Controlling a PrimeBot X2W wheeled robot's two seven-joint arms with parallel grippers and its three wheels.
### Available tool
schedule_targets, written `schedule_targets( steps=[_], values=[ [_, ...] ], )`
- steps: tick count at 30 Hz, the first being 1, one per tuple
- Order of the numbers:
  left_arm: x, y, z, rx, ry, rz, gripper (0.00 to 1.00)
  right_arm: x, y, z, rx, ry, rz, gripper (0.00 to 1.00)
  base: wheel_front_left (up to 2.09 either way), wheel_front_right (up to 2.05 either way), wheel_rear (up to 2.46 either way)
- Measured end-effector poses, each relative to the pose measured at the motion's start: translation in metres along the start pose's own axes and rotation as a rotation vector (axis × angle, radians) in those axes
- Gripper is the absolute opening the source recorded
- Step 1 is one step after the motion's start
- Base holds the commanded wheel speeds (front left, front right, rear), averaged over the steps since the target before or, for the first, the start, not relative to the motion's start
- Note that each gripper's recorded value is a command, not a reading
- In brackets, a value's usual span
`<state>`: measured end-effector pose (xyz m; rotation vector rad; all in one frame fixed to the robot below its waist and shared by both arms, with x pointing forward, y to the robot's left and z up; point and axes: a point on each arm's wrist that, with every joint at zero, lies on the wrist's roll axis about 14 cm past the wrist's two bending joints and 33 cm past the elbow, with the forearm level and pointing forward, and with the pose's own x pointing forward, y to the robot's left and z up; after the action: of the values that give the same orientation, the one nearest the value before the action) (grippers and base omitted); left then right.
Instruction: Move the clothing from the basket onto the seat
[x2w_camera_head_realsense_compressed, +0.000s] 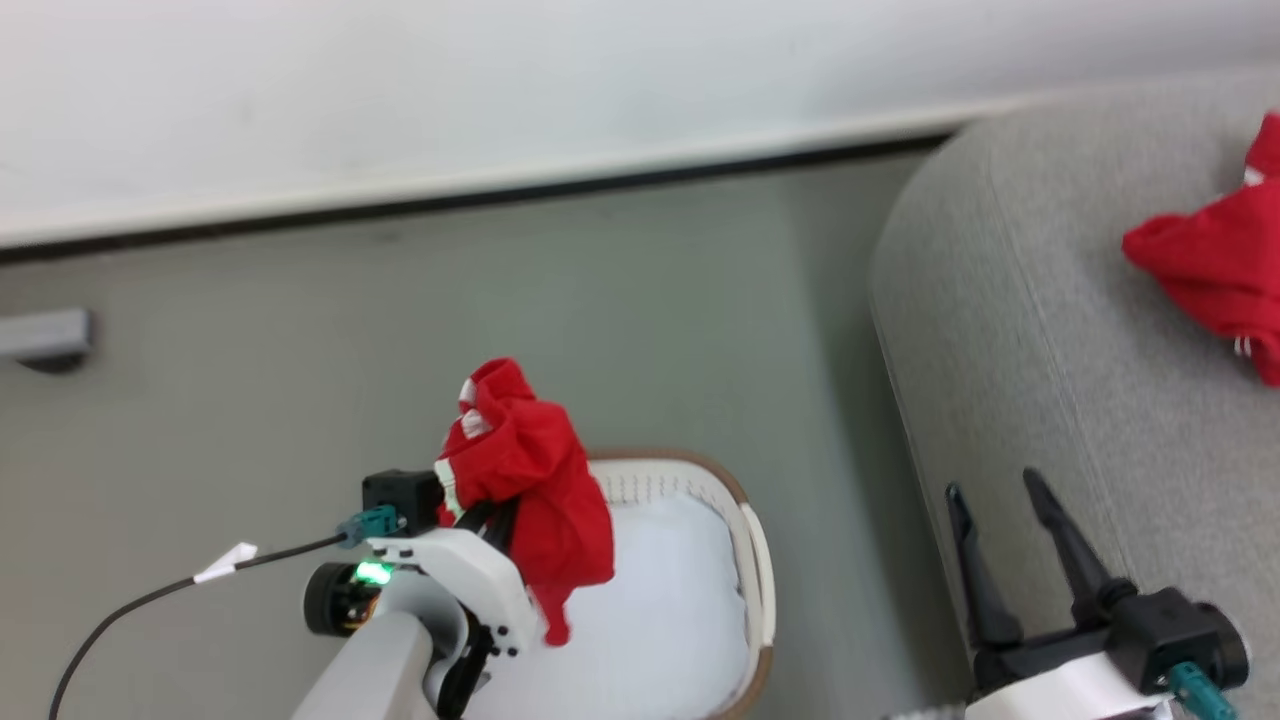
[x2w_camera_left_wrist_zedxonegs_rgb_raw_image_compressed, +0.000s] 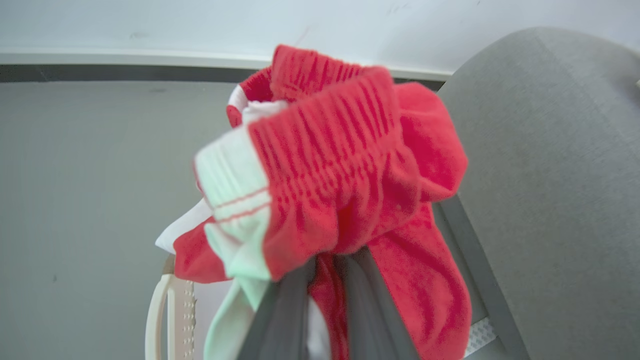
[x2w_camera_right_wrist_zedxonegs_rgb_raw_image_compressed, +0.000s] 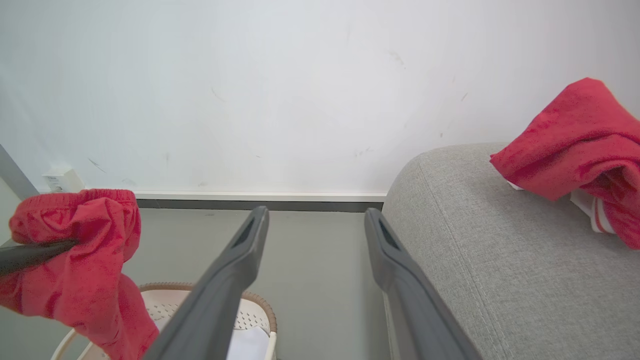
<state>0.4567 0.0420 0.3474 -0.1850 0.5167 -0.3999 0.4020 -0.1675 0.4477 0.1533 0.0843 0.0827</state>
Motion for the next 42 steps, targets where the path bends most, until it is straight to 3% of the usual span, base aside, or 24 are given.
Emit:
schedule_targets(
  steps=[9, 17, 27, 34, 42],
  values=[
    [-0.058, -0.039, 0.117, 0.04, -0.328, -0.056, 0.0, -0.024, 0.055, 0.03, -0.001, -0.085, 0.155, 1.0, 0.0, 0.0, 0.0],
    [-0.115, -0.08, 0.178, 0.089, -0.503, -0.123, 0.0, -0.041, 0.113, 0.052, -0.022, -0.156, 0.328, 1.0, 0.0, 0.0, 0.0],
    [-0.147, -0.11, 0.192, 0.11, -0.545, -0.184, 0.0, -0.051, 0.179, 0.078, -0.009, -0.223, 0.561, 1.0, 0.0, 0.0, 0.0],
    [-0.155, -0.122, 0.184, 0.117, -0.526, -0.216, 0.0, -0.041, 0.184, 0.084, -0.064, -0.233, 0.601, 1.0, 0.0, 0.0, 0.0],
    [-0.162, -0.137, 0.172, 0.115, -0.497, -0.265, 0.0, -0.031, 0.201, 0.074, -0.027, -0.171, 0.649, 1.0, 0.0, 0.0, 0.0]
  ],
)
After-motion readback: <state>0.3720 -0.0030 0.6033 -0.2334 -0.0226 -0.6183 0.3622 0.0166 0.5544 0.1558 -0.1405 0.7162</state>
